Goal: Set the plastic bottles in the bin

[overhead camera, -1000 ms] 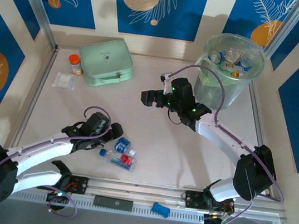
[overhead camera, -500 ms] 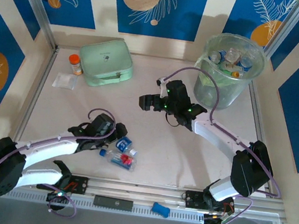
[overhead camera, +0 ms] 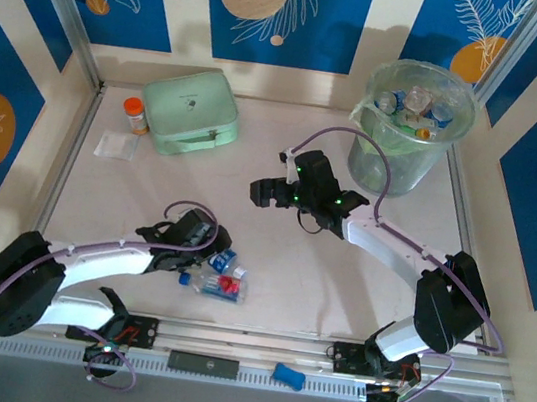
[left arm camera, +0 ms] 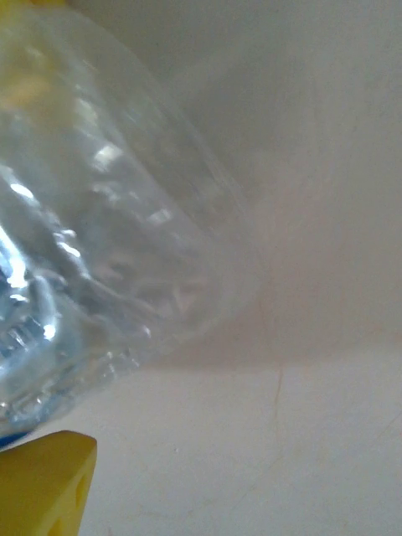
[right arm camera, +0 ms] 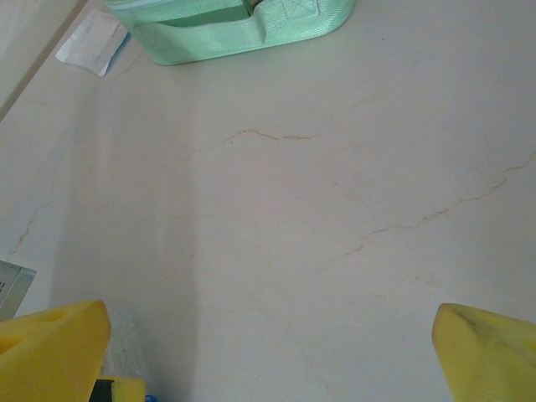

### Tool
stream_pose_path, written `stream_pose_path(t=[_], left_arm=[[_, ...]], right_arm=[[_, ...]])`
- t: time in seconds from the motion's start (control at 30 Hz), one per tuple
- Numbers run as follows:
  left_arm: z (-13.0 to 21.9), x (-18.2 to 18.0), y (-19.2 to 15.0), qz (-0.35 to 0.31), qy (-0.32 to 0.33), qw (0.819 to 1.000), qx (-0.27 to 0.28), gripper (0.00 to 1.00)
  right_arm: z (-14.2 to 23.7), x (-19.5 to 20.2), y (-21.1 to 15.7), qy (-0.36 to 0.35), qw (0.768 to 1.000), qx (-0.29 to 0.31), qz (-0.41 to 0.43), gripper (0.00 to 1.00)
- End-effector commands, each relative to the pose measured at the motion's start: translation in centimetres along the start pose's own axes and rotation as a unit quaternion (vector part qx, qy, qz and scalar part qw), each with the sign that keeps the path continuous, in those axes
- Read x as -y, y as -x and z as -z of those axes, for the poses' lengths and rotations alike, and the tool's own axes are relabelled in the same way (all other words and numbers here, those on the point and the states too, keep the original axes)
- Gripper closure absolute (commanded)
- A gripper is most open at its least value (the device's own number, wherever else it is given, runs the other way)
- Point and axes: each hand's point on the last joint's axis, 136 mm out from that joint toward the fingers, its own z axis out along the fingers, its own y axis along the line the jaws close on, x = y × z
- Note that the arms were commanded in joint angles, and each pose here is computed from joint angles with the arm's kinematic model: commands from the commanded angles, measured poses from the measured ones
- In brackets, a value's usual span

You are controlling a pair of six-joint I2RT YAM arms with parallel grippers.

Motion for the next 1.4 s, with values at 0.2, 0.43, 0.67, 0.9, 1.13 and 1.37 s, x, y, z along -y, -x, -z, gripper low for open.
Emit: stream_pose_path(t=[0.2,0.43,0.67,0.9,1.13,1.37], left_arm=[[-1.9,2.3,2.0,-0.003,-0.026,0.998,0.054,0.19],[-1.9,5.3,4.7,-0.013,-0.063,0.992,0.108,0.35],[-0.9,8.2,7.6,-0.024,-0.098,0.984,0.145,0.41],[0.9,9.3,10.6,-0.015,-0.126,0.976,0.175,0.43],[2.2,11.5,11.7,-0.022,-0.170,0.970,0.171,0.44],[2.8,13.7,10.7,-0.020,-0.221,0.967,0.126,0.45]], right_arm=[[0.5,0.0,-0.7,-0.010,1.000,-0.005,0.013,0.01],[0.6,-0.7,-0.9,0.007,1.000,-0.022,0.020,0.01],[0.8,-1.5,-1.8,0.035,0.998,-0.040,0.023,0.01],[1.6,-4.1,-4.0,0.131,0.989,-0.066,0.013,0.01],[1.7,-6.9,-5.8,0.232,0.968,-0.096,-0.012,0.06],[0.6,-8.4,-6.0,0.275,0.956,-0.103,-0.024,0.10]])
